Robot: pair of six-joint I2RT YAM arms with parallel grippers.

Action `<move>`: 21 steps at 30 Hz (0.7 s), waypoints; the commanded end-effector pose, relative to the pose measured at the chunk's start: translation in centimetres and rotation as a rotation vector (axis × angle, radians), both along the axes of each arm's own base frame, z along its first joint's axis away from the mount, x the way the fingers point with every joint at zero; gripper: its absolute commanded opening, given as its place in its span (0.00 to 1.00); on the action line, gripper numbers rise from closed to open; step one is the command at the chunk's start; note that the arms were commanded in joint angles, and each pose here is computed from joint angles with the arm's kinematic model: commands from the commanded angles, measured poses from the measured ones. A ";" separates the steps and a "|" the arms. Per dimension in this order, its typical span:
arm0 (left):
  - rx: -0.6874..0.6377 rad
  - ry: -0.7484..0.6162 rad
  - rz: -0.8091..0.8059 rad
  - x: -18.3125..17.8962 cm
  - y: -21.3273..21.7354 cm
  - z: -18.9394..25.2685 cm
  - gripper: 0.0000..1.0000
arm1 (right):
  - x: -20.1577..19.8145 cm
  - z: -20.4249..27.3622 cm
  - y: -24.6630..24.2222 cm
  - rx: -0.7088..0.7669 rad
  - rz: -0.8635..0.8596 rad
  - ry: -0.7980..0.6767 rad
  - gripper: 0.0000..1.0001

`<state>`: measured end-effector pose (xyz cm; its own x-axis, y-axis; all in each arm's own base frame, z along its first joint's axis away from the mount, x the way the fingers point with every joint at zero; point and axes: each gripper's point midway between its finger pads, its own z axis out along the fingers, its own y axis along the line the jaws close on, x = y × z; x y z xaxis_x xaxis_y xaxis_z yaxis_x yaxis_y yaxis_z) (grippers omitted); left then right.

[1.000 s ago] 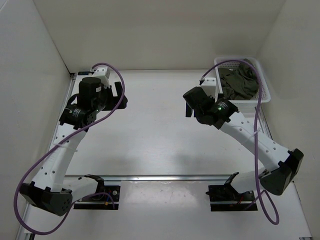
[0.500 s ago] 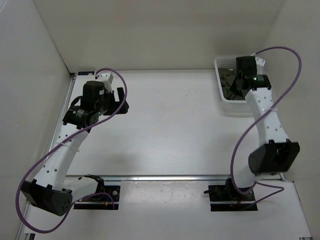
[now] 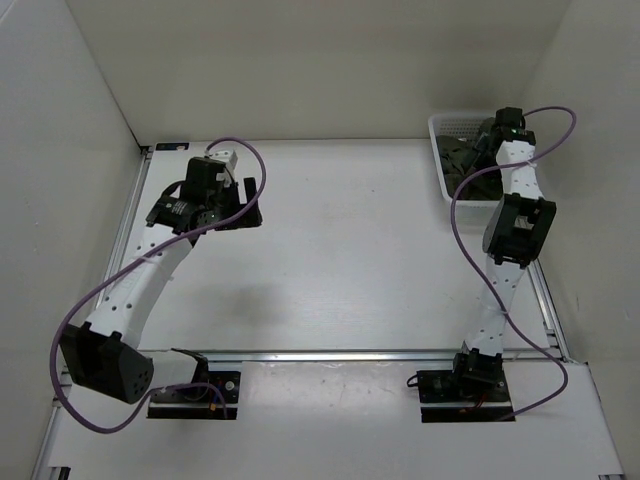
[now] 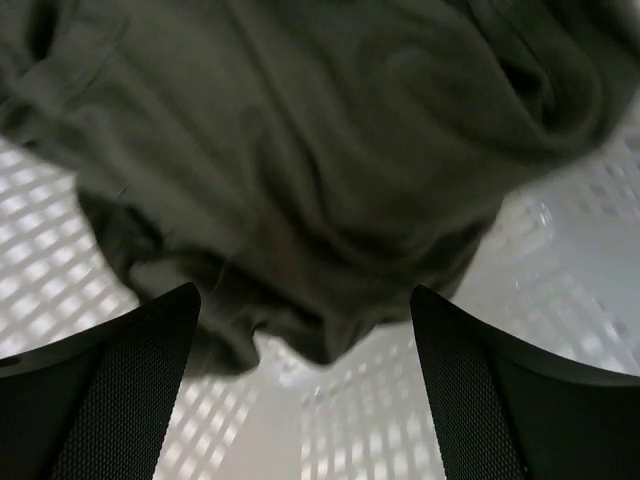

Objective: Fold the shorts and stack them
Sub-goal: Grab the shorts from the pile

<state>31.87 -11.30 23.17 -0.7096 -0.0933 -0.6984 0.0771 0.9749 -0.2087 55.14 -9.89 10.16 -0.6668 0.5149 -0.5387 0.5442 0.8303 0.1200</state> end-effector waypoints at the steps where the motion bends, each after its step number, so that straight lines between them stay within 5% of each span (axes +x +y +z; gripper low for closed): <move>1: 0.021 -0.007 0.036 0.3 0.8 0.8 1.00 | 2.0 1.2 0.1 0.031 0.041 -0.054 0.90; 4: 0.036 0.018 0.043 0.7 0.8 0.2 1.00 | 2.9 -0.5 -0.5 0.040 0.037 -0.046 0.76; 7: 0.034 0.032 0.049 0.9 0.7 0.1 1.00 | 4.0 -0.1 0.0 0.063 0.059 -0.091 0.40; 8: 0.040 0.030 0.055 1.0 0.9 0.1 1.00 | 4.3 0.8 0.2 0.069 0.068 -0.115 0.21; 11: 0.040 0.029 0.055 0.9 0.9 0.3 1.00 | 4.8 6.4 1.0 0.075 0.119 -0.239 0.01; 21: -0.086 0.098 0.022 -2.6 -0.8 1.8 1.00 | -4.5 34.7 7.4 0.036 0.340 -0.782 0.00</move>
